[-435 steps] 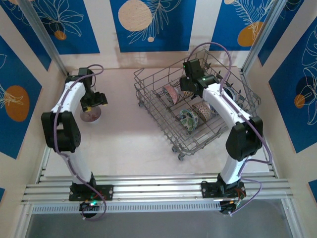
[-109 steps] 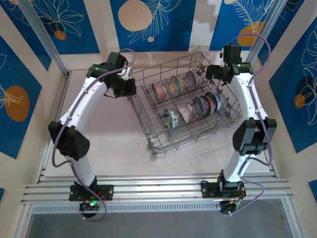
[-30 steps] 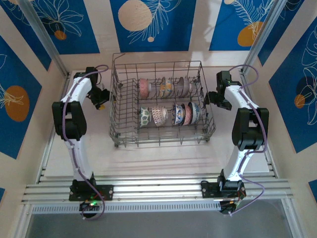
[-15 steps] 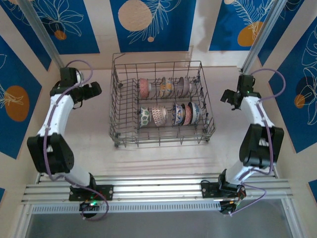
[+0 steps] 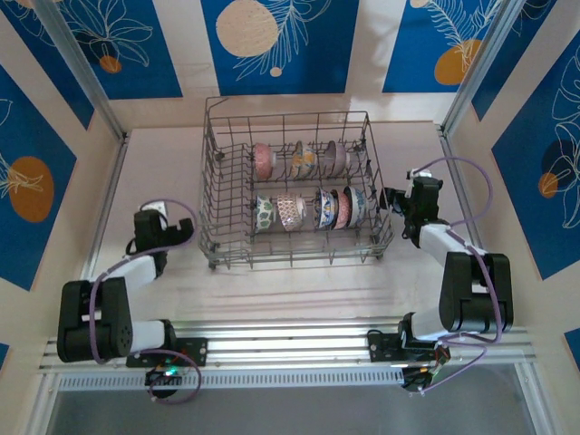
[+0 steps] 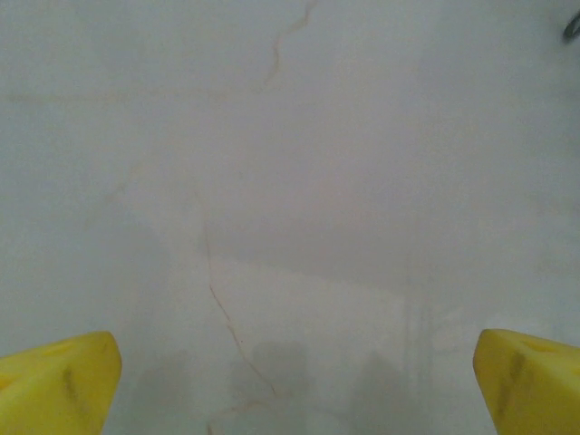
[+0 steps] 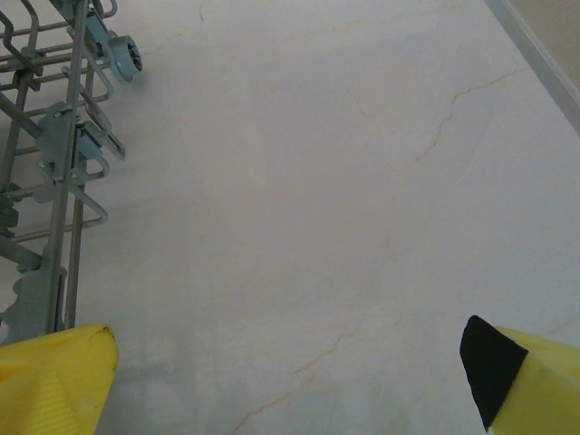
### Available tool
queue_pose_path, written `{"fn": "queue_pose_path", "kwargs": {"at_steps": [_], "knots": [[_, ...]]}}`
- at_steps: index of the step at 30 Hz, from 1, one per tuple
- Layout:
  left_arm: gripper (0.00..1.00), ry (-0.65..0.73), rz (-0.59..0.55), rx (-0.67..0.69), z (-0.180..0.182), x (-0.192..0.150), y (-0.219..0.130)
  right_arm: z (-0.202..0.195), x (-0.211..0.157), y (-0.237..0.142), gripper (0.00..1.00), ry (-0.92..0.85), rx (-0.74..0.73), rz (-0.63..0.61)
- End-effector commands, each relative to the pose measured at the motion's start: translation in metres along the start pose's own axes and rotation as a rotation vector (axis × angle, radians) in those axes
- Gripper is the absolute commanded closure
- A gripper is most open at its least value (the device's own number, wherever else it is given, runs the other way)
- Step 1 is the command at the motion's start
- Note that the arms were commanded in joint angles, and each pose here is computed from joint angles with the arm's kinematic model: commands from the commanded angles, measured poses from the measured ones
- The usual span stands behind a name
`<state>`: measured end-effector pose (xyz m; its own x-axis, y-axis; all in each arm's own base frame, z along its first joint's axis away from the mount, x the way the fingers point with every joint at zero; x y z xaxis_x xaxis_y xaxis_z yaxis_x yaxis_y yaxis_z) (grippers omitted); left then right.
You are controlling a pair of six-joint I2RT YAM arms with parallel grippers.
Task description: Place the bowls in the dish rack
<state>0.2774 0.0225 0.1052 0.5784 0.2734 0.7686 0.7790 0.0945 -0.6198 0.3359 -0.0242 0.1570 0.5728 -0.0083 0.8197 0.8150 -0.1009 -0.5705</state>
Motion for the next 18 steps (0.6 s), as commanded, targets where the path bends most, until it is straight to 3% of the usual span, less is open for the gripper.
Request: {"fn": "queue_pose_path", "kwargs": {"at_steps": [1, 8, 11, 12, 18], "knots": [[0.01, 0.068, -0.250, -0.047, -0.019, 0.040, -0.001, 0.040, 0.011, -0.002, 0.00, -0.080, 0.165, -0.086], [0.01, 0.138, -0.305, -0.112, -0.036, 0.038, 0.012, 0.056, -0.021, -0.001, 0.00, -0.142, 0.197, -0.215], [0.01, 0.175, -0.353, -0.161, -0.041, 0.021, 0.016, 0.053, -0.031, -0.007, 0.00, -0.136, 0.250, -0.273], [0.01, 0.181, -0.396, -0.171, -0.041, 0.020, 0.015, 0.051, -0.034, -0.005, 0.01, -0.128, 0.273, -0.277], [0.01, 0.227, -0.353, -0.166, -0.050, 0.019, 0.017, 0.046, -0.037, 0.001, 0.01, -0.096, 0.311, -0.240]]}}
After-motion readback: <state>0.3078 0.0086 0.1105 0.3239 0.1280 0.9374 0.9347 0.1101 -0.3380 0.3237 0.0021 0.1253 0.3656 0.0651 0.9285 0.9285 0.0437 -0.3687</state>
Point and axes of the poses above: each hand's point on the last joint's axis, 136 mm out from that joint toward the fingers, its own y axis out along the fingers, its own z axis along the line the jaws close on, x = y × z, the point moved 8 cm from there along -y, back along the fingers, and after that the axes turned 7 degrees about -y, right-handed, at the moved point
